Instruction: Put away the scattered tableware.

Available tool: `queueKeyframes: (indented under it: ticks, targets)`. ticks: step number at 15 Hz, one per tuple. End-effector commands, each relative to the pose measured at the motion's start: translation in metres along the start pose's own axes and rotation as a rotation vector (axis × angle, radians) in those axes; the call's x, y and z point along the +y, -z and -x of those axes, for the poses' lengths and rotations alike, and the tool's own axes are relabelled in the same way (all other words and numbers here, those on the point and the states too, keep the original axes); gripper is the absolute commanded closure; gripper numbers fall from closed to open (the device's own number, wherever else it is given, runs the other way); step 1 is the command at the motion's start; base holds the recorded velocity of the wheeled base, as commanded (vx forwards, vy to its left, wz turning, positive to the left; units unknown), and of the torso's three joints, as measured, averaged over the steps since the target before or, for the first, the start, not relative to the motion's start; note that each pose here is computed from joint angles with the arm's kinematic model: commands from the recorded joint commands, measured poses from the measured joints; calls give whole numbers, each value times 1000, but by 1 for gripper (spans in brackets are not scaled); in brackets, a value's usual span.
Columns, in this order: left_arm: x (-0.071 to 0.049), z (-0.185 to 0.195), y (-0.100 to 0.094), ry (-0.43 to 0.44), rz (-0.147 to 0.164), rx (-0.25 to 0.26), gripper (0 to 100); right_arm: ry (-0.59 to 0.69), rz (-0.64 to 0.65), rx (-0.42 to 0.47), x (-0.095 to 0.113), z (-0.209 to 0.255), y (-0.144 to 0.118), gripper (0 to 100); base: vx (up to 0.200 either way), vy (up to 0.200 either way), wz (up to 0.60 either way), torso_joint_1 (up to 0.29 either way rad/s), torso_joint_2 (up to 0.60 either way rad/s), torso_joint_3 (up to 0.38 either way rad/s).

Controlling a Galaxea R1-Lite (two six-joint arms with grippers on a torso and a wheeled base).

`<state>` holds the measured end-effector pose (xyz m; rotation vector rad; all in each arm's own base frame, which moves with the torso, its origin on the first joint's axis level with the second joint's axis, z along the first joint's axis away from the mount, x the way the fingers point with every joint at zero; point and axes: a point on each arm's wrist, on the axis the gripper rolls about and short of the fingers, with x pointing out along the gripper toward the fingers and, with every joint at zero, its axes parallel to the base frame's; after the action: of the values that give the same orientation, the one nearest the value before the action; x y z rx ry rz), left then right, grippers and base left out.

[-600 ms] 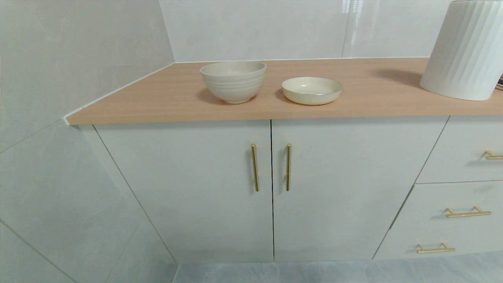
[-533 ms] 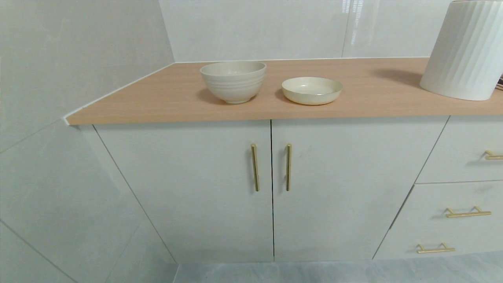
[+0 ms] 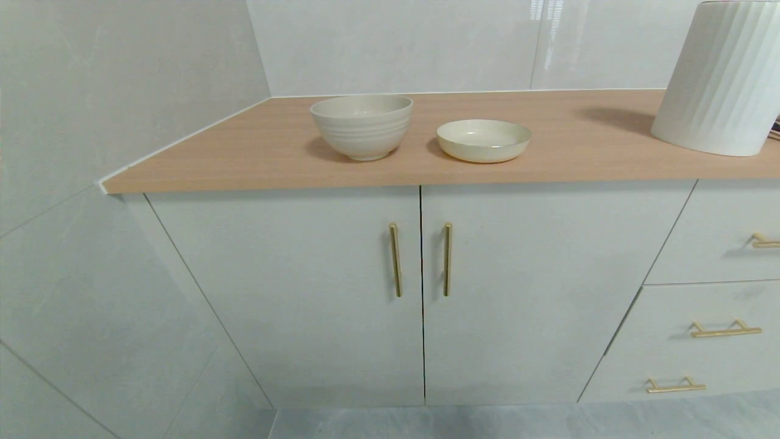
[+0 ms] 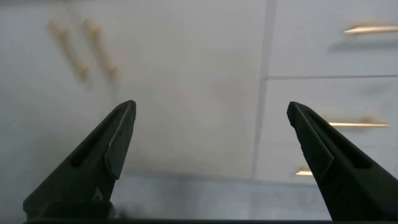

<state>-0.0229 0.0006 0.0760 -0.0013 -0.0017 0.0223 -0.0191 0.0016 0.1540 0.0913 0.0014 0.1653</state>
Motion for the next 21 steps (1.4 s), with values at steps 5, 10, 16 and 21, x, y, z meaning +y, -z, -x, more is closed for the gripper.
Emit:
queueKeyframes:
  ticks: [5,10,16,21]
  targets:
    - [0,0,0,-1,0,2,0,-497,27,452,37,-168,-26,0,0,0,0,0,0,0]
    - [0,0,0,-1,0,2,0,-632,40,486,87,-250,17,0,0,0,0,0,0,0]
    - [0,0,0,-1,0,2,0,-513,27,401,144,-334,31,0,0,0,0,0,0,0]
    - [0,0,0,-1,0,2,0,-486,-45,396,161,-355,38,0,0,0,0,0,0,0]
